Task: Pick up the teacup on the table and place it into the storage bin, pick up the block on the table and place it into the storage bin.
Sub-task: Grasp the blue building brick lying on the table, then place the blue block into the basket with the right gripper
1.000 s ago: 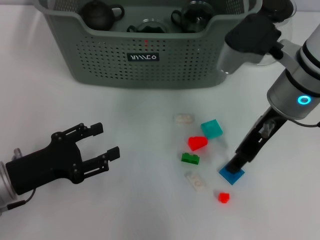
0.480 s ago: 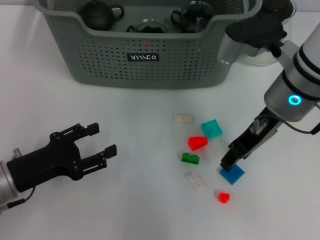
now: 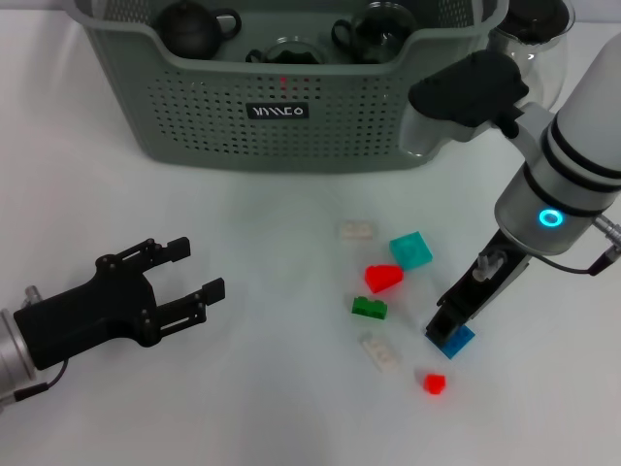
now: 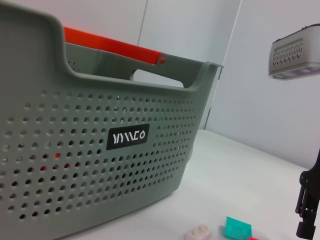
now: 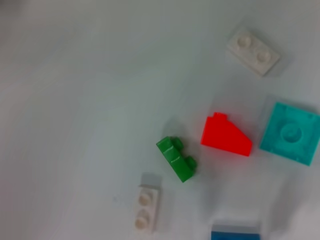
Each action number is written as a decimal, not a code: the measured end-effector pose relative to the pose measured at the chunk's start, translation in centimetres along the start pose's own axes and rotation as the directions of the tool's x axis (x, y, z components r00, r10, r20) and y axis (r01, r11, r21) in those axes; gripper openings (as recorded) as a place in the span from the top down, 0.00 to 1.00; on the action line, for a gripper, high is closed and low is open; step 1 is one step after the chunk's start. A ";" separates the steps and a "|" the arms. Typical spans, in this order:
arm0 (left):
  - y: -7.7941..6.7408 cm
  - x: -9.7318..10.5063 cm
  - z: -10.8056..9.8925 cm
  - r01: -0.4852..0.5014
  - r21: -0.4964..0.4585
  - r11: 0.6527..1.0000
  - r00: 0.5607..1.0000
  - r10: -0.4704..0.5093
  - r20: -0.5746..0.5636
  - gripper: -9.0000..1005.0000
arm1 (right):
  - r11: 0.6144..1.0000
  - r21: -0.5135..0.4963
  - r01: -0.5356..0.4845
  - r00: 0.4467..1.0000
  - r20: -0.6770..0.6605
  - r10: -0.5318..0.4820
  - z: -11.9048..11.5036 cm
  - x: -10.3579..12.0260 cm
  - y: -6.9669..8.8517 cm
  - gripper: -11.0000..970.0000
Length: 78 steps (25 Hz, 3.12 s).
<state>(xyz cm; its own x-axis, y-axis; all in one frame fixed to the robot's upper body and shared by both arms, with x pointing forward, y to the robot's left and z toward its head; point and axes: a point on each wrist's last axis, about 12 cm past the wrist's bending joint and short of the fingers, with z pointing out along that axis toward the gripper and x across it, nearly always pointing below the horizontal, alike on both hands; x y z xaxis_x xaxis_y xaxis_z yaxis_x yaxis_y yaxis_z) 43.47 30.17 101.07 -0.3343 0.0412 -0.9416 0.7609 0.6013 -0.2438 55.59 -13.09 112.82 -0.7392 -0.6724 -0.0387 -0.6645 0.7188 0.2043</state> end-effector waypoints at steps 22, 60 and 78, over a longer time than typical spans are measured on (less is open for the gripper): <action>-0.2 0.2 0.0 0.018 0.004 1.000 1.000 -0.018 0.004 0.24 | 0.996 0.070 0.050 0.998 -0.032 -0.048 1.2 -0.1 0.8 0.39; -0.2 0.4 -0.1 0.025 -0.004 1.000 1.000 -0.025 0.000 0.24 | 0.982 0.130 0.138 0.990 -0.008 -0.138 1.6 -0.4 1.8 0.40; -0.3 0.5 -0.1 0.030 -0.001 1.000 1.000 -0.030 0.002 0.24 | 0.981 0.137 0.138 0.990 -0.018 -0.137 2.0 -0.1 1.8 0.51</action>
<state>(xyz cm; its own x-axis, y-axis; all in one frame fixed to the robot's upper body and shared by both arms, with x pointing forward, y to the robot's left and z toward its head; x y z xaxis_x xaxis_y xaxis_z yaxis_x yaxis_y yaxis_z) 43.04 30.07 100.73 -0.3556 0.0218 -0.9344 0.7499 0.6034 -0.2713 54.24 -11.36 111.26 -0.6392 -0.7675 -0.0485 -0.7689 0.6365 0.0608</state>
